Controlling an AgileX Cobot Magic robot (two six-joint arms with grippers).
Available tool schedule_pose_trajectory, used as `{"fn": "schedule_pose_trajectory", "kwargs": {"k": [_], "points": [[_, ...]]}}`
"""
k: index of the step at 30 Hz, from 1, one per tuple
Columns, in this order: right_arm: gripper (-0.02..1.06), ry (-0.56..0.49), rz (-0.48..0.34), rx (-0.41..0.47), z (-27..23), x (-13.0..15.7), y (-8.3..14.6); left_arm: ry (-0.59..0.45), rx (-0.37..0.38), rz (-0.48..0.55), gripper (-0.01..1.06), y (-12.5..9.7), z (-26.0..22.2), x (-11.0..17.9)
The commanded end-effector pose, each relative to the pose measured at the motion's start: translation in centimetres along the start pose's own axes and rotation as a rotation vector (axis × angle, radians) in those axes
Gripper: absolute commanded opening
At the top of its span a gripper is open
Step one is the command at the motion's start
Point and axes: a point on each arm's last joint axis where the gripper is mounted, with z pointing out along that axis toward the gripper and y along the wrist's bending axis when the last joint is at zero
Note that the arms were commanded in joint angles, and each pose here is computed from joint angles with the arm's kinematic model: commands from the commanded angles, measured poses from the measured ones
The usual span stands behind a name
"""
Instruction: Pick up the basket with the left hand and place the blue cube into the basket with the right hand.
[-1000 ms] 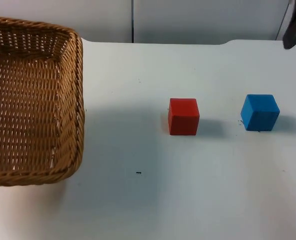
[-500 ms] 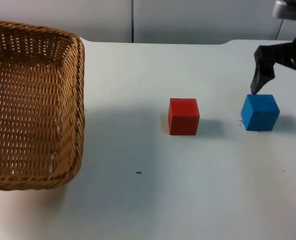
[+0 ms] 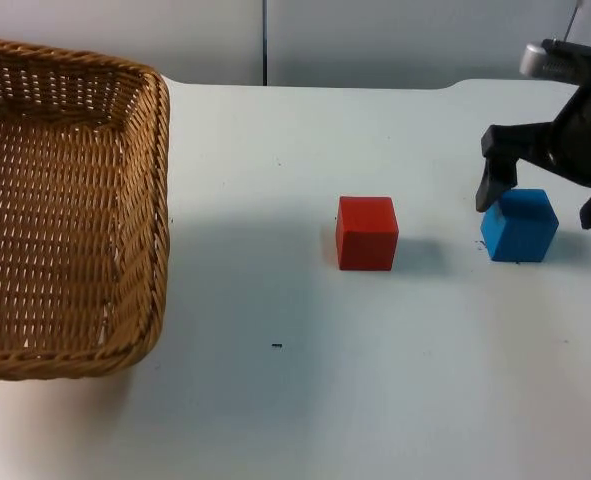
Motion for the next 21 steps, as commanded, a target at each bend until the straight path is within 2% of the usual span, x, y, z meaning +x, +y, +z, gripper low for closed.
{"fn": "schedule_pose_trajectory", "kwargs": {"k": [1,2,3,6,9,12,16,18,20,21], "points": [[0.94,-0.022,-0.005,-0.006,-0.1,-0.4,0.3,-0.008,0.021,0.004,0.0,-0.5,-0.2,-0.2],[0.88,-0.018,-0.005,-0.006,0.0,-0.3,0.3,-0.008,0.021,0.004,0.0,-0.5,-0.2,-0.2],[0.88,-0.018,-0.005,-0.006,0.0,-0.3,0.3,-0.008,0.021,0.004,0.0,-0.5,-0.2,-0.2],[0.7,0.0,0.004,-0.002,0.7,-0.1,0.2,-0.008,0.021,0.004,0.0,-0.5,-0.2,-0.2],[0.66,0.015,0.005,0.001,1.1,0.1,0.1,-0.008,0.021,0.004,0.0,-0.5,-0.2,-0.2],[0.65,0.029,0.006,0.004,1.5,0.3,0.1,-0.006,0.022,0.004,0.0,-0.5,-0.2,-0.2],[0.59,0.04,0.01,0.005,1.9,0.4,0.0,-0.004,0.025,0.003,0.0,-0.5,-0.2,-0.2],[0.46,0.04,0.01,0.005,1.9,0.4,0.0,-0.004,0.025,0.003,0.0,-0.5,-0.2,-0.2],[0.29,0.04,0.01,0.005,1.9,0.4,0.0,-0.004,0.025,0.003,0.0,-0.5,-0.2,-0.2],[0.29,0.04,0.01,0.005,1.9,0.4,0.0,-0.004,0.025,0.003,0.0,-0.5,-0.2,-0.2]]}}
